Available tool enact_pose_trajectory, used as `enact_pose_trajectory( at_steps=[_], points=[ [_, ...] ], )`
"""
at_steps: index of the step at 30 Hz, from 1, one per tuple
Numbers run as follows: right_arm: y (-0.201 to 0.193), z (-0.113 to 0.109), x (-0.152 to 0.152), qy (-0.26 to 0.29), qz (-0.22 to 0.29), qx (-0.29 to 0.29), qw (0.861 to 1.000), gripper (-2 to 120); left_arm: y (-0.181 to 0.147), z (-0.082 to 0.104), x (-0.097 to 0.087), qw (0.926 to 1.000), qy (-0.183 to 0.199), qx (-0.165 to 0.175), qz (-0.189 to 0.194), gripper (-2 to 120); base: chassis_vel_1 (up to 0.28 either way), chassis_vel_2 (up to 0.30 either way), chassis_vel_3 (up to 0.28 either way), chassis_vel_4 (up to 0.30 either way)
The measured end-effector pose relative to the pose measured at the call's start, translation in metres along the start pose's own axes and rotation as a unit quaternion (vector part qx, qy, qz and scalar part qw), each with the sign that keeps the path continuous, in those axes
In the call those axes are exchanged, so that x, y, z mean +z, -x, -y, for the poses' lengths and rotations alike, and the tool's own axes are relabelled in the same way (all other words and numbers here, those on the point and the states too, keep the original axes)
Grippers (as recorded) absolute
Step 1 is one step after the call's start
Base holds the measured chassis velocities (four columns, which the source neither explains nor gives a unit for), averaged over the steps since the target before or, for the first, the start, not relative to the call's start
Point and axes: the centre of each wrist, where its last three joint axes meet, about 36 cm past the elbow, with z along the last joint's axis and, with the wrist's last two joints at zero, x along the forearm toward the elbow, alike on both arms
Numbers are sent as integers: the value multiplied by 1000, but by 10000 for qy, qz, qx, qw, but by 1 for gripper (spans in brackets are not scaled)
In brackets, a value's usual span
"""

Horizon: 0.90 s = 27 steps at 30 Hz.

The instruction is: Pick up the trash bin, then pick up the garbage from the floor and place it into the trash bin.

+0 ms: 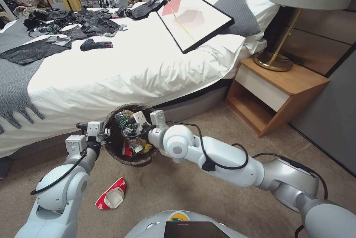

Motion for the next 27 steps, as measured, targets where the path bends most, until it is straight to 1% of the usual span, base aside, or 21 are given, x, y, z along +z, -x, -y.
enact_pose_trajectory(
  at_steps=[8, 9, 10, 11, 12, 13, 14, 16, 17, 20, 21, 24, 25, 26, 27],
  points=[
    [9, -1, 0, 8, -46, 35, 10000, 28, -1, -1, 1, 10000, 3, -11, -15, 0, 0, 0, 0, 0],
    [11, 0, 2, 14, -61, 64, 10000, 34, -1, -1, 1, 10000, 3, -8, -17, 0, 0, 0, 0, 0],
    [11, 0, 2, 14, -61, 64, 10000, 34, -1, -1, 1, 10000, 3, -8, -17, 0, 0, 0, 0, 0],
    [14, 1, 4, 15, -70, 110, 9999, 41, -1, -1, 1, 10000, 3, -4, -18, 0, 0, 0, 0, 0],
    [15, 1, 4, 18, -72, 124, 9999, 43, -1, -1, 1, 10000, 3, -3, -19, 0, 0, 0, 0, 0],
    [15, 1, 4, 18, -72, 124, 9999, 43, -1, -1, 1, 10000, 3, -3, -19, 0, 0, 0, 0, 0],
    [16, 2, 4, 27, -75, 151, 9999, 52, -1, -1, 1, 10000, 4, 0, -20, 0, 0, 0, 0, 0],
    [18, 4, 3, 43, -62, 197, 9998, 61, -1, -1, 1, 10000, 8, 6, -23, 0, 0, 0, 0, 0],
    [18, 4, 3, 43, -62, 197, 9998, 61, -1, -1, 1, 10000, 8, 6, -23, 0, 0, 0, 0, 0],
    [19, 7, 1, 57, -29, 236, 9997, 75, -1, -1, 1, 10000, 13, 10, -30, 0, 0, 0, 0, 0],
    [19, 7, 1, 57, -29, 236, 9997, 75, -1, -1, 1, 10000, 13, 10, -30, 0, 0, 0, 0, 0],
    [19, 7, 0, 59, -18, 244, 9997, 89, -2, -1, 1, 10000, 14, 16, -31, 0, 0, 0, 0, 0],
    [19, 7, -1, 56, -14, 244, 9997, 92, -2, -1, 1, 10000, 14, 16, -31, 0, 0, 0, 0, 0],
    [19, 7, -1, 56, -14, 244, 9997, 92, -2, -1, 1, 10000, 14, 16, -31, 0, 0, 0, 0, 0],
    [19, 6, -1, 51, -7, 237, 9997, 97, -2, -1, 1, 10000, 16, 17, -30, 0, 0, 0, 0, 0]
  ],
)
